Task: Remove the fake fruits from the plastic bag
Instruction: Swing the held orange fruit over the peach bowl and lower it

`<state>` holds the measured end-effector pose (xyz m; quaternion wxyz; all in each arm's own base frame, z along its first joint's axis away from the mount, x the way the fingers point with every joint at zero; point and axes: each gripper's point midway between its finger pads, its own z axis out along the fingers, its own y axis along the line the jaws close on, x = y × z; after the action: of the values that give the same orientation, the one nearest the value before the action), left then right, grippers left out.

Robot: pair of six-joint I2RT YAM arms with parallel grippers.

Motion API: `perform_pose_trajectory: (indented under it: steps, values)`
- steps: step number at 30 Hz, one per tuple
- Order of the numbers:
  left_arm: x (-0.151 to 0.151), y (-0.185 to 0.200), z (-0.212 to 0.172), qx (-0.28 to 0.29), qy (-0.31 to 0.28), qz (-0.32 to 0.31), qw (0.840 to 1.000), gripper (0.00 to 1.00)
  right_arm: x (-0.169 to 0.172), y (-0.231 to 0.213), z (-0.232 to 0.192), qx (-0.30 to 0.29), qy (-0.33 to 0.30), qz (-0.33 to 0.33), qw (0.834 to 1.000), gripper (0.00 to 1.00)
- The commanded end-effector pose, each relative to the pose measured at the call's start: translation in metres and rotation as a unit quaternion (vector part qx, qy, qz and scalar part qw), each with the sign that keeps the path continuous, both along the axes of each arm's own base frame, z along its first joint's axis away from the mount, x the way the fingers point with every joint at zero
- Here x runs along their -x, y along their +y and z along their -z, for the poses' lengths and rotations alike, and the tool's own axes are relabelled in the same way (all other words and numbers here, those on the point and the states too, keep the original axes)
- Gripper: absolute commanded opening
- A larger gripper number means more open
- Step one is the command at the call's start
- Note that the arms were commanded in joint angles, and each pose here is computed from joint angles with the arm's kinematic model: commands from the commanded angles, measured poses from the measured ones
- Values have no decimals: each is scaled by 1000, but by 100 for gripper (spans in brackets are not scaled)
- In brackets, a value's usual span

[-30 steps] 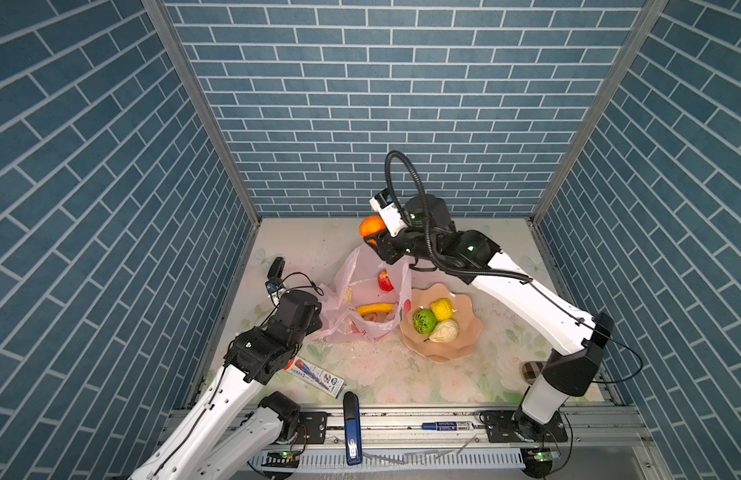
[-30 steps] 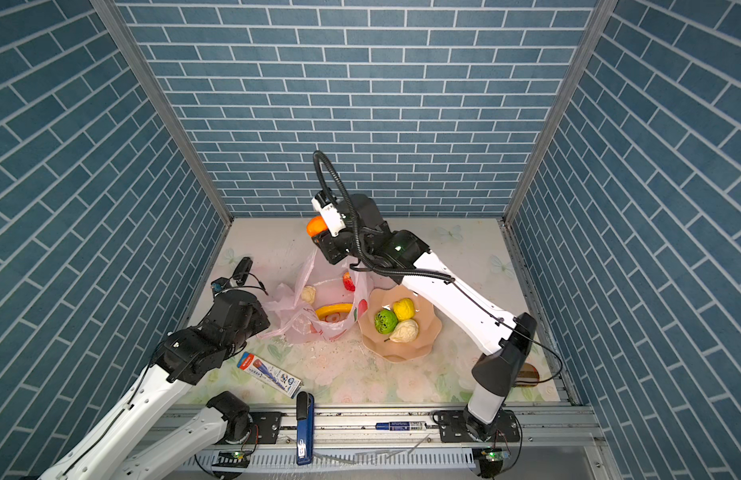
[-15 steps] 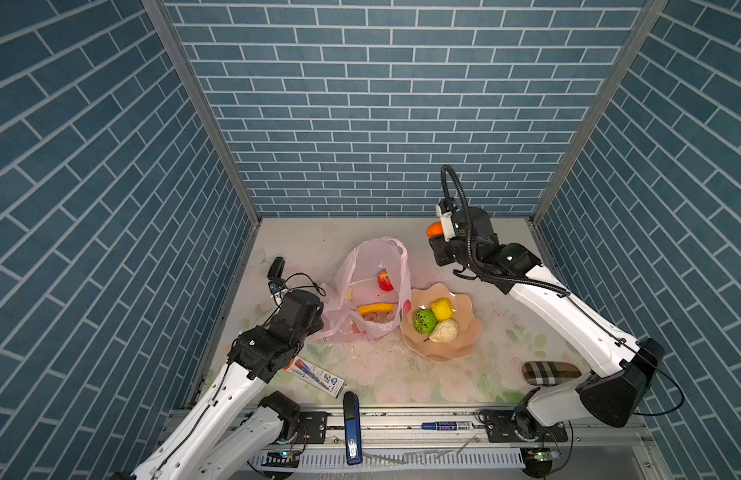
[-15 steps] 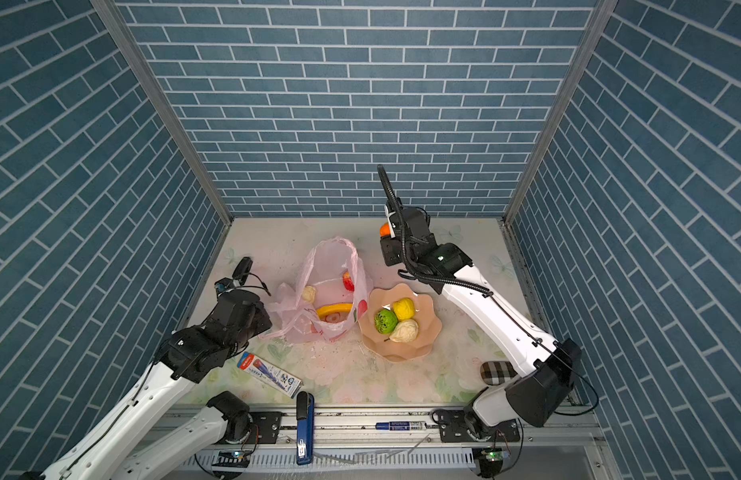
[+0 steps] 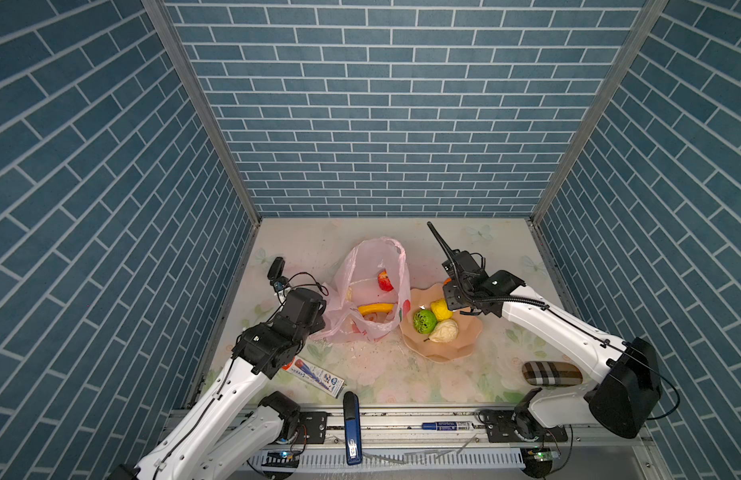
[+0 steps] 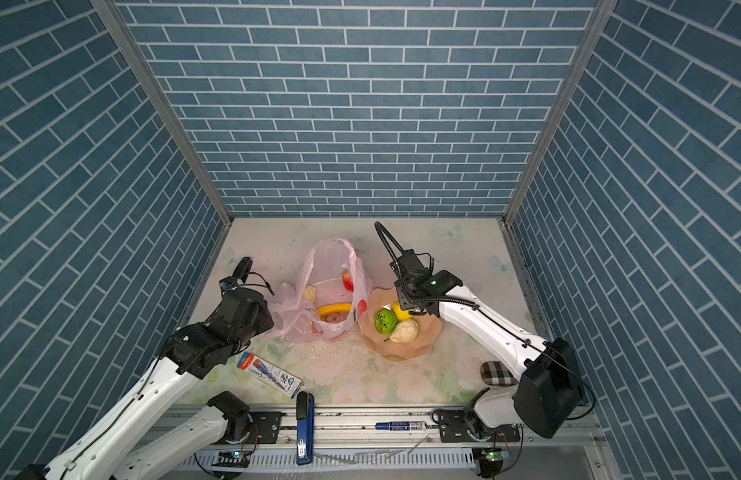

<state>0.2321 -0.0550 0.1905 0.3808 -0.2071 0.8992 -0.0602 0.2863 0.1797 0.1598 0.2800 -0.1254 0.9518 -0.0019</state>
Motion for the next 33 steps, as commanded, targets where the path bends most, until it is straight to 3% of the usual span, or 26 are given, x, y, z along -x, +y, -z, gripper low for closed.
perform_pose_trajectory:
  steps: [1, 16, 33]
  values:
    - [-4, -1, -11, -2, -13, 5, 1000, 3, 16, -23, 21, 12, 33, 56, 998, 12]
    - [-8, -5, -12, 0, -14, 12, 1000, 4, 42, -42, 71, 24, 89, 96, 991, 22]
    - [-7, -6, -6, 1, -9, 14, 1000, 4, 41, -41, 93, 32, 106, 102, 989, 39]
